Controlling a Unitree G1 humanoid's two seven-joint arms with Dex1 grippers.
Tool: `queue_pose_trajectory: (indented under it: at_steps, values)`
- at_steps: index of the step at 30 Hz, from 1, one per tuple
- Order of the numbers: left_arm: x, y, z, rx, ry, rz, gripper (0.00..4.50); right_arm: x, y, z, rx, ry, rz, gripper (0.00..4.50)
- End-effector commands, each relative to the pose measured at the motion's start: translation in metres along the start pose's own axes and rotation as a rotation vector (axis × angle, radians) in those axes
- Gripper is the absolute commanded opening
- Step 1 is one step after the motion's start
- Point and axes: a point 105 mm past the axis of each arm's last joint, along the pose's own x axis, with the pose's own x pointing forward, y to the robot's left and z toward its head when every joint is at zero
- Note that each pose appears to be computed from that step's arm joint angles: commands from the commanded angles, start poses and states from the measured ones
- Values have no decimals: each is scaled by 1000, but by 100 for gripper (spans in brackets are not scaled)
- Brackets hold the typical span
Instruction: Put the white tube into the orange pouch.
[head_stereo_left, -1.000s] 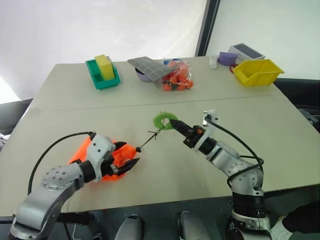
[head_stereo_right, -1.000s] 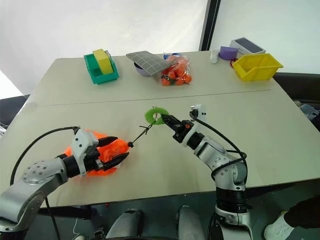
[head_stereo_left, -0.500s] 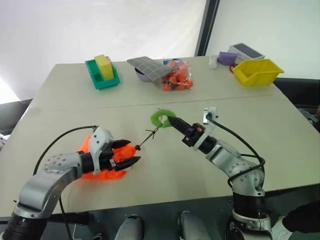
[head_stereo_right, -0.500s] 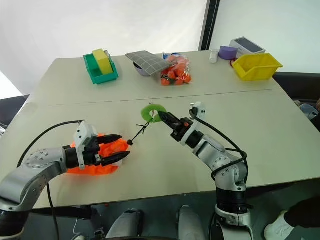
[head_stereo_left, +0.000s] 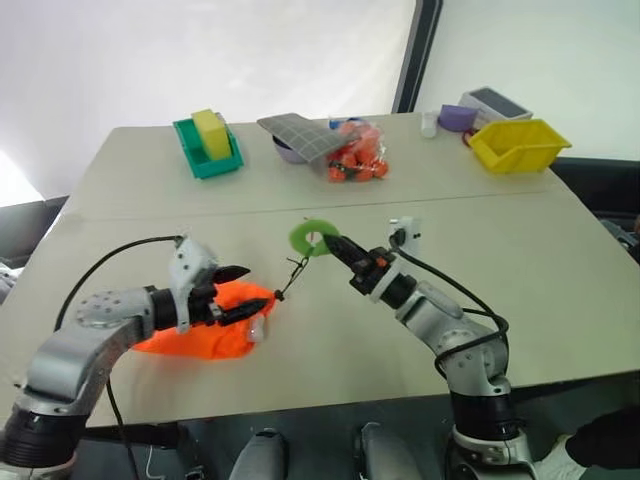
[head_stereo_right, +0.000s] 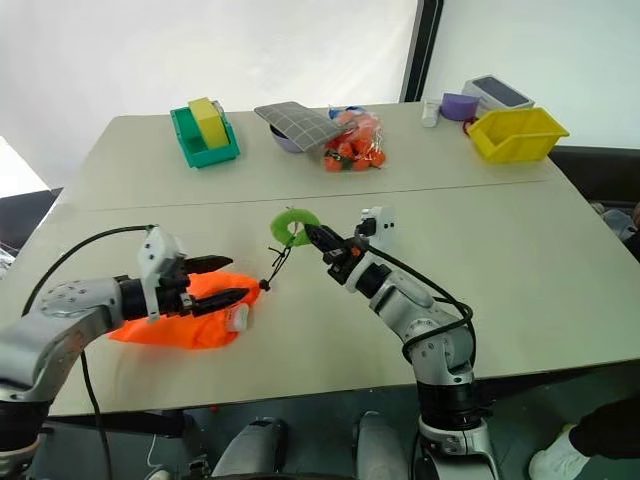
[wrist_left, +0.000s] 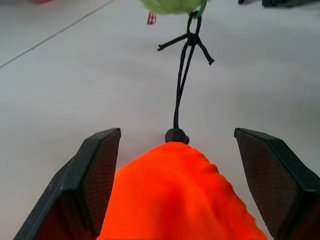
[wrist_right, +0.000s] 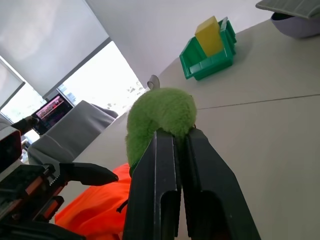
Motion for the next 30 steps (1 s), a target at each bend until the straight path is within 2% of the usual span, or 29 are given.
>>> queue_pose_trajectory:
  at_steps: [1,8,15,21,30]
  values:
    - [13,-5,11,176,16,50,388,1,10,12,-17,-50,44,0]
    - [24,-8,4,231,17,107,388,-8,-5,17,122,-97,-20,0]
    - [13,6,7,24,-148,140,388,-15,-13,0,290,-72,-61,0]
    - [6,10,-4,2,-126,37,388,-11,-13,-7,376,-86,-79,0]
    - [4,22,-9,97,-61,-33,388,-8,-17,0,458,-151,-108,0]
